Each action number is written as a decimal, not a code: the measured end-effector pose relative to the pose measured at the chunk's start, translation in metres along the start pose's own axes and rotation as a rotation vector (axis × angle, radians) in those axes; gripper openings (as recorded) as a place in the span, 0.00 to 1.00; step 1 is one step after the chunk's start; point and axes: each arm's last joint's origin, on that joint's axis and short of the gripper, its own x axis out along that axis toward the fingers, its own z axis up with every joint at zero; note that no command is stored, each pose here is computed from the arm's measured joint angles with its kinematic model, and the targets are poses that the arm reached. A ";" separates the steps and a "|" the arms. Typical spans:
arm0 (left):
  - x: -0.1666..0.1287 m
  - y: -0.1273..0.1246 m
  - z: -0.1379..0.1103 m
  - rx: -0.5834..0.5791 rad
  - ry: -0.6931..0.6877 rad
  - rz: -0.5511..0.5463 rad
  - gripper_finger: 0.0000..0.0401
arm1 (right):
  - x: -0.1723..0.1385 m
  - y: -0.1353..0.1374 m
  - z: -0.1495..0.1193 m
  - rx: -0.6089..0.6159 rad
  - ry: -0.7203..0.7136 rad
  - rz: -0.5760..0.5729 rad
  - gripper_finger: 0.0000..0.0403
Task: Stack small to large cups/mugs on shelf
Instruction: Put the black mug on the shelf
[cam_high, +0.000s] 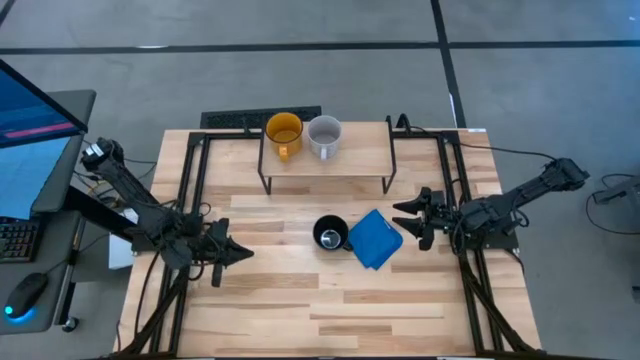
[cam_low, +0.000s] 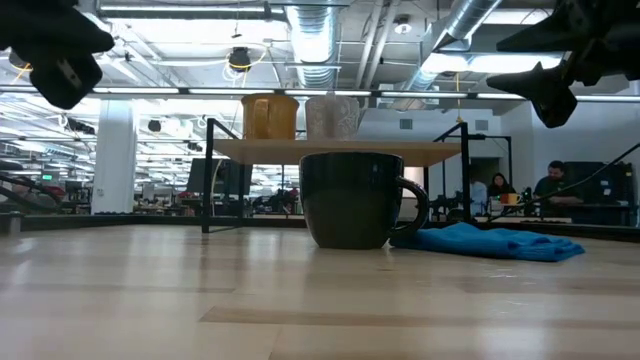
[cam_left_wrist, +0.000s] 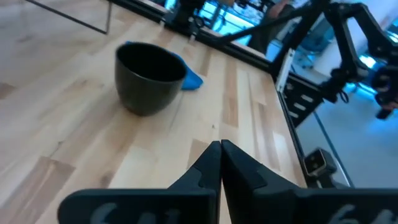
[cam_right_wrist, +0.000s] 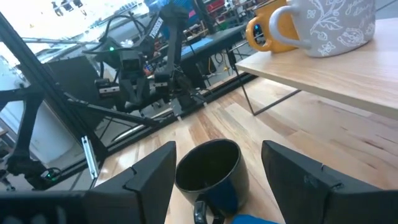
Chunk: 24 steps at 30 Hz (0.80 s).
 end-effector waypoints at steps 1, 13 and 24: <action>0.000 0.002 0.000 0.007 0.010 -0.012 0.00 | 0.000 0.000 0.000 0.000 0.000 0.000 0.65; 0.006 0.016 0.007 0.087 -0.037 -0.017 0.00 | 0.000 0.000 0.000 -0.009 0.000 0.000 0.65; 0.008 0.023 0.006 0.106 -0.075 0.115 0.00 | 0.000 0.000 0.000 -0.010 0.001 0.000 0.65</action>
